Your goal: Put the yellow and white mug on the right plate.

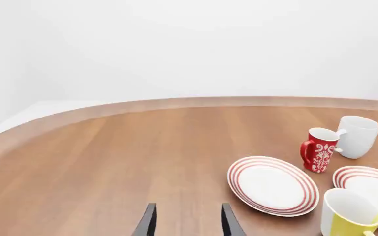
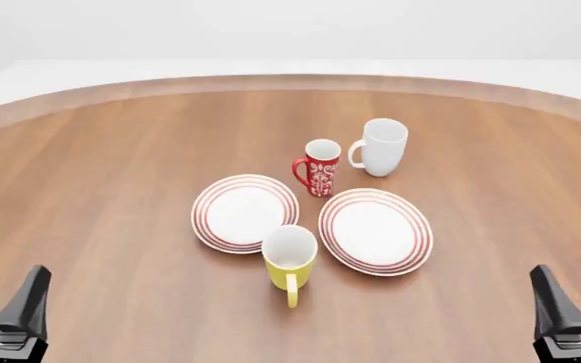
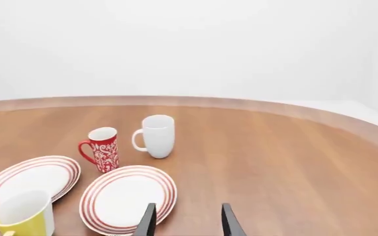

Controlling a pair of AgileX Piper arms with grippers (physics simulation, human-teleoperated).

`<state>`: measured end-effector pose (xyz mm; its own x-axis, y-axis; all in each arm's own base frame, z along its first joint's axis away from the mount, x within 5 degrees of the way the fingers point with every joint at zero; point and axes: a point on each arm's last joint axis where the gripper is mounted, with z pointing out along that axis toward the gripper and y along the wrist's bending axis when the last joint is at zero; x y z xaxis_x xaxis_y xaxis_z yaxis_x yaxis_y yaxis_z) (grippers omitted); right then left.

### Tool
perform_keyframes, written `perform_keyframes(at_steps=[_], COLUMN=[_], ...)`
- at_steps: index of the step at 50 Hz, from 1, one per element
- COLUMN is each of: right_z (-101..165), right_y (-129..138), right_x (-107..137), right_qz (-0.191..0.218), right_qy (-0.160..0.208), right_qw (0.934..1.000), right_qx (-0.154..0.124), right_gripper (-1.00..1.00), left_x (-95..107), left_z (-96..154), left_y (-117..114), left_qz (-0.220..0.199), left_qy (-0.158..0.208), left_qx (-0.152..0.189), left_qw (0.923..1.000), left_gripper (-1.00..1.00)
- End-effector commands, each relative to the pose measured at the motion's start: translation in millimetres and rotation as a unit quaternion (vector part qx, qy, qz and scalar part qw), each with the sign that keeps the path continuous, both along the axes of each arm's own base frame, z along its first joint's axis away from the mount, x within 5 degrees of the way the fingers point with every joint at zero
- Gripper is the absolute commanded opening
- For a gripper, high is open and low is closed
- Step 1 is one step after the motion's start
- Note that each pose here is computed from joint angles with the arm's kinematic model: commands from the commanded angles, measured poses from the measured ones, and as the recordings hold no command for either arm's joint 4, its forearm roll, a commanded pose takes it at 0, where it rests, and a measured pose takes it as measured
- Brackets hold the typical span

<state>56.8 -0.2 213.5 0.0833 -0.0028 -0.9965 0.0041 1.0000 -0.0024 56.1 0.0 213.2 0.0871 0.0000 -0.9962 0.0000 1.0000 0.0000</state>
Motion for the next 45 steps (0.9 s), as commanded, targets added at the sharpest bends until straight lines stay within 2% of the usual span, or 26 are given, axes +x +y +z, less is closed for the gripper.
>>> perform_keyframes(at_steps=[1, 6, 7, 9, 10, 12, 14, 15, 16, 20, 21, 23, 25, 27, 28, 29, 30, 31, 32, 34, 36, 37, 42, 45], right_z=[-0.3, -1.0, 1.3, 7.8, 9.6, 12.2, 13.0, 15.6, 21.0, 35.1, 46.3, 54.6, 58.1, 56.3, 67.7, 67.9, 68.7, 63.4, 65.2, 74.3, 74.1, 77.0, 83.5, 90.5], right_y=[-0.5, 0.2, 0.5, 0.8, 1.5, 3.5, 4.4, 4.8, 5.4, 6.9, 8.6, 7.8, 9.7, 10.2, 13.3, 13.3, 13.4, 16.3, 18.6, 19.0, 23.1, 21.7, 25.7, 29.8], right_x=[1.5, -0.4, -0.4, -1.1, -1.4, -2.1, -3.2, -4.1, -5.2, -7.8, -2.4, -11.2, -7.6, 4.2, 7.5, 7.6, 14.1, 14.5, 14.7, 13.7, 17.4, 16.6, 26.7, 36.3], right_qz=[-0.005, 0.0, 0.002, 0.004, 0.011, 0.028, 0.038, 0.043, 0.049, 0.068, 0.077, 0.083, 0.093, 0.082, 0.101, 0.101, 0.094, 0.113, 0.127, 0.131, 0.151, 0.143, 0.149, 0.153], right_qy=[0.009, 0.004, 0.005, 0.001, 0.004, 0.007, 0.011, 0.01, 0.004, 0.01, 0.022, 0.0, 0.01, 0.045, 0.056, 0.056, 0.078, 0.082, 0.085, 0.079, 0.088, 0.086, 0.118, 0.147], right_qw=[0.9999, 0.9998, 0.9995, 0.9994, 0.9994, 0.9984, 0.9985, 0.9982, 0.9977, 0.997, 0.9964, 0.9963, 0.9945, 0.9952, 0.9925, 0.9925, 0.9921, 0.9895, 0.9875, 0.9871, 0.983, 0.9845, 0.9807, 0.977], right_qx=[-0.011, -0.019, -0.031, -0.036, -0.034, -0.05, -0.038, -0.042, -0.046, -0.035, -0.028, -0.021, -0.046, -0.029, -0.04, -0.04, -0.03, -0.04, -0.039, -0.045, -0.056, -0.052, -0.045, -0.02], right_gripper=[1.0, 1.0, 1.0, 1.0, 1.0, 1.0, 1.0, 1.0, 1.0, 1.0, 1.0, 1.0, 1.0, 1.0, 1.0, 1.0, 1.0, 1.0, 1.0, 1.0, 1.0, 1.0, 1.0, 1.0], left_x=[0.0, 0.0, 0.0, 0.0, 0.0, 0.0, 0.0, 0.0, 0.0, 0.0, 0.0, 0.0, 0.0, 0.0, 0.0, 0.0, 0.0, 0.0, 0.0, 0.0, 0.0, 0.0, 0.0, 0.0], left_z=[0.0, 0.0, 0.0, 0.0, 0.0, 0.0, 0.0, 0.0, 0.0, 0.0, 0.0, 0.0, 0.0, 0.0, 0.0, 0.0, 0.0, 0.0, 0.0, 0.0, 0.0, 0.0, 0.0, 0.0], left_y=[0.0, 0.0, 0.0, 0.0, 0.0, 0.0, 0.0, 0.0, 0.0, 0.0, 0.0, 0.0, 0.0, 0.0, 0.0, 0.0, 0.0, 0.0, 0.0, 0.0, 0.0, 0.0, 0.0, 0.0], left_qz=[0.0, 0.0, 0.0, 0.0, 0.0, 0.0, 0.0, 0.0, 0.0, 0.0, 0.0, 0.0, 0.0, 0.0, 0.0, 0.0, 0.0, 0.0, 0.0, 0.0, 0.0, 0.0, 0.0, 0.0], left_qy=[0.0, 0.0, 0.0, 0.0, 0.0, 0.0, 0.0, 0.0, 0.0, 0.0, 0.0, 0.0, 0.0, 0.0, 0.0, 0.0, 0.0, 0.0, 0.0, 0.0, 0.0, 0.0, 0.0, 0.0], left_qx=[0.0, 0.0, 0.0, 0.0, 0.0, 0.0, 0.0, 0.0, 0.0, 0.0, 0.0, 0.0, 0.0, 0.0, 0.0, 0.0, 0.0, 0.0, 0.0, 0.0, 0.0, 0.0, 0.0, 0.0], left_qw=[1.0, 1.0, 1.0, 1.0, 1.0, 1.0, 1.0, 1.0, 1.0, 1.0, 1.0, 1.0, 1.0, 1.0, 1.0, 1.0, 1.0, 1.0, 1.0, 1.0, 1.0, 1.0, 1.0, 1.0], left_gripper=[1.0, 1.0, 1.0, 1.0, 1.0, 1.0, 1.0, 1.0, 1.0, 1.0, 1.0, 1.0, 1.0, 1.0, 1.0, 1.0, 1.0, 1.0, 1.0, 1.0, 1.0, 1.0, 1.0, 1.0])
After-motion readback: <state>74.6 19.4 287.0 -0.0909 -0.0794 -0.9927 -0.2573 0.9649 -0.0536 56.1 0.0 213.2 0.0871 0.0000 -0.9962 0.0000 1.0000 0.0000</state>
